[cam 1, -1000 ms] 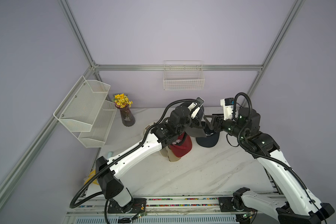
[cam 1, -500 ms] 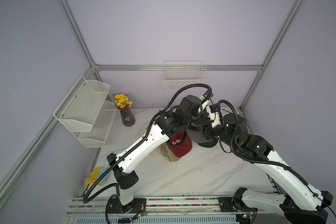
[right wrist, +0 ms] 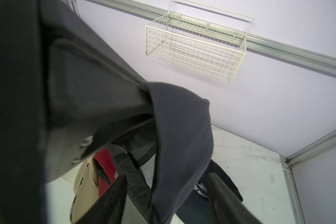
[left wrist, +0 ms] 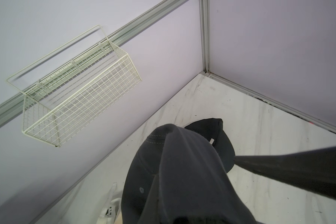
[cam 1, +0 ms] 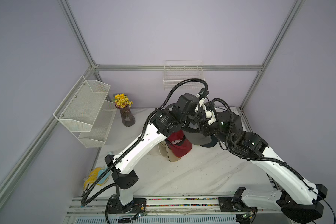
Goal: Open the adjustable buckle of the baseball cap
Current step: Pick up the baseball cap, then open the adjustable buckle on the baseball cap.
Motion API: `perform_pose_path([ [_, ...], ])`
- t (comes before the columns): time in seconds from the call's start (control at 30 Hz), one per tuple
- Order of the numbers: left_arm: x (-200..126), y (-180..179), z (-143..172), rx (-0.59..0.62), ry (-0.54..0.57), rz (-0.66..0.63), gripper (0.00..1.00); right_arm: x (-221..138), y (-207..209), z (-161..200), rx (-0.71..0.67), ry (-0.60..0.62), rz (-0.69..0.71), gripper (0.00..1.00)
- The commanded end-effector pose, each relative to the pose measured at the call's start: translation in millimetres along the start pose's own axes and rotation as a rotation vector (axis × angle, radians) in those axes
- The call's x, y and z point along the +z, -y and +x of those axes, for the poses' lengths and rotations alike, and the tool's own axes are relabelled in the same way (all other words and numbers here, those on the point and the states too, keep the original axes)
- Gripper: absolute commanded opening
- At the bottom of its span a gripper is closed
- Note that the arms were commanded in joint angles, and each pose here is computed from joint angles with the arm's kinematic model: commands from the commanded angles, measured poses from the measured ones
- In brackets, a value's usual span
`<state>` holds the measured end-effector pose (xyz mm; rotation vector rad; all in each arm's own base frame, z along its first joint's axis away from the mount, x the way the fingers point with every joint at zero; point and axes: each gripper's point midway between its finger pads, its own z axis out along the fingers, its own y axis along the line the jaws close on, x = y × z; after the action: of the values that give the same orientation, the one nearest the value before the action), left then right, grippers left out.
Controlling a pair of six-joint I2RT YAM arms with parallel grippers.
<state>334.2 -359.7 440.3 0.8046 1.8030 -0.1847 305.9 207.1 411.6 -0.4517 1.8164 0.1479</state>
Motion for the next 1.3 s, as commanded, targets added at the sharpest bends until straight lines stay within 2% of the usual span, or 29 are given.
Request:
perform_pose_path([
  [0.0, -21.8, 53.2, 11.5, 0.039, -0.042, 0.251, 0.0, -7.8, -3.0, -58.3, 0.062, 0.235, -0.02, 0.48],
  [0.17, -29.2, 72.6, 25.8, 0.044, -0.072, 0.349, 0.0, -18.4, 2.6, -68.1, 0.081, 0.3, -0.012, 0.04],
  [0.2, -30.5, 74.4, 28.0, 0.047, -0.077, 0.355, 0.0, -19.5, 1.5, -69.0, 0.081, 0.303, -0.022, 0.0],
  [0.23, -31.3, 75.8, 29.8, 0.047, -0.081, 0.358, 0.0, -21.0, -2.5, -69.1, 0.08, 0.306, -0.048, 0.0],
  [0.27, -32.9, 76.4, 29.5, 0.048, -0.079, 0.36, 0.1, -22.5, -3.6, -68.9, 0.082, 0.309, -0.058, 0.0],
  [0.33, -36.5, 76.4, 27.8, 0.041, -0.072, 0.362, 0.6, -24.6, -3.1, -66.7, 0.095, 0.318, -0.063, 0.0],
  [0.37, -39.3, 73.7, 26.6, 0.034, -0.065, 0.356, 0.74, -26.9, -0.1, -65.8, 0.109, 0.328, -0.053, 0.0],
  [0.47, -54.6, 60.1, 18.9, -0.002, -0.025, 0.318, 0.85, -33.7, 9.7, -62.3, 0.135, 0.345, -0.018, 0.0],
  [0.7, -121.6, 18.4, -11.2, -0.09, 0.17, 0.253, 0.96, -45.2, 14.4, -58.9, 0.167, 0.361, -0.027, 0.0],
  [0.8, -138.5, 9.0, -11.2, -0.111, 0.204, 0.244, 0.96, -49.2, 11.3, -60.6, 0.184, 0.373, -0.057, 0.0],
  [0.9, -134.3, 9.7, -3.3, -0.116, 0.182, 0.243, 0.95, -52.6, 9.8, -62.5, 0.194, 0.385, -0.077, 0.0],
  [1.03, -132.4, 5.5, -7.5, -0.16, 0.194, 0.26, 0.95, -58.2, 6.4, -64.4, 0.206, 0.401, -0.114, 0.0],
  [1.17, -127.8, 9.5, -15.5, -0.222, 0.203, 0.345, 0.91, -64.9, 1.4, -66.2, 0.213, 0.415, -0.158, 0.0],
  [1.2, -107.5, 18.8, -9.6, -0.226, 0.158, 0.362, 0.89, -65.8, -0.5, -66.5, 0.213, 0.418, -0.172, 0.0],
  [1.27, -99.0, 22.3, -9.6, -0.241, 0.141, 0.379, 0.84, -66.5, -3.9, -67.5, 0.214, 0.422, -0.193, 0.0],
])
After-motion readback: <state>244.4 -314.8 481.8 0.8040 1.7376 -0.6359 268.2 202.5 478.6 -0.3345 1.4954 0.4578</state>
